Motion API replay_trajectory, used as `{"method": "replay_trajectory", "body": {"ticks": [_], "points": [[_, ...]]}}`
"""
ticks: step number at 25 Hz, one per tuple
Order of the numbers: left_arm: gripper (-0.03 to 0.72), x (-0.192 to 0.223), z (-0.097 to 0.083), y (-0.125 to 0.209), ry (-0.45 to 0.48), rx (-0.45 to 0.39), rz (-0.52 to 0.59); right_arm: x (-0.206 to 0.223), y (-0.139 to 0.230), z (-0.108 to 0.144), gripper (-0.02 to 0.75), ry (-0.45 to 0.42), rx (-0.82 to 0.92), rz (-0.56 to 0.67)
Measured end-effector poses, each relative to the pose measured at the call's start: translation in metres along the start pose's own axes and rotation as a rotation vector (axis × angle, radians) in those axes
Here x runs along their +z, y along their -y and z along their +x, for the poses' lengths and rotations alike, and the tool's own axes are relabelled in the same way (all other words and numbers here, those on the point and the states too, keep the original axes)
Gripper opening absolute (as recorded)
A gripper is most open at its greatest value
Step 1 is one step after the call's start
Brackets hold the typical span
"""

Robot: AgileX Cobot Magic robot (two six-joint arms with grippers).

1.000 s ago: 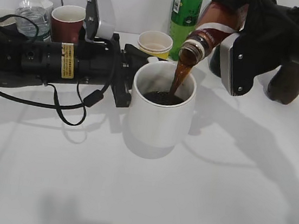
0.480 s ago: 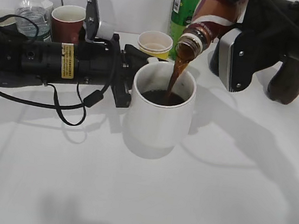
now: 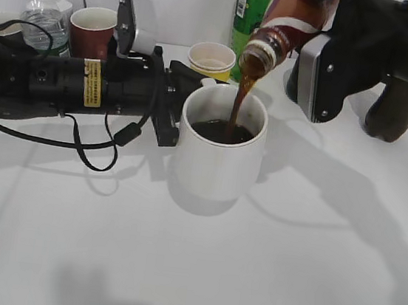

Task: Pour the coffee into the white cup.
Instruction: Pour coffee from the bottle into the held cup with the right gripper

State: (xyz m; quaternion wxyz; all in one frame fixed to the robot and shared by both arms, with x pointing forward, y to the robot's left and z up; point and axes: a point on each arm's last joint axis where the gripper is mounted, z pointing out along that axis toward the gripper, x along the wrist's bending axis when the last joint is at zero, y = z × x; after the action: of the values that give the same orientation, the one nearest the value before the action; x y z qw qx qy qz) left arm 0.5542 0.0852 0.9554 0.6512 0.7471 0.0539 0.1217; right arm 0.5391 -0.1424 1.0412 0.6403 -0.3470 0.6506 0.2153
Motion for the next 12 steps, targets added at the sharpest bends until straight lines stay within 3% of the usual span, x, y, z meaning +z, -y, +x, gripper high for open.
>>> {"method": "replay_trajectory", "body": {"ticks": [12], "points": [[0.036,-0.001,0.008,-0.007,-0.081,-0.057,-0.077,0.009,-0.006,0.024,0.531,-0.11,0.698,-0.054]]}}
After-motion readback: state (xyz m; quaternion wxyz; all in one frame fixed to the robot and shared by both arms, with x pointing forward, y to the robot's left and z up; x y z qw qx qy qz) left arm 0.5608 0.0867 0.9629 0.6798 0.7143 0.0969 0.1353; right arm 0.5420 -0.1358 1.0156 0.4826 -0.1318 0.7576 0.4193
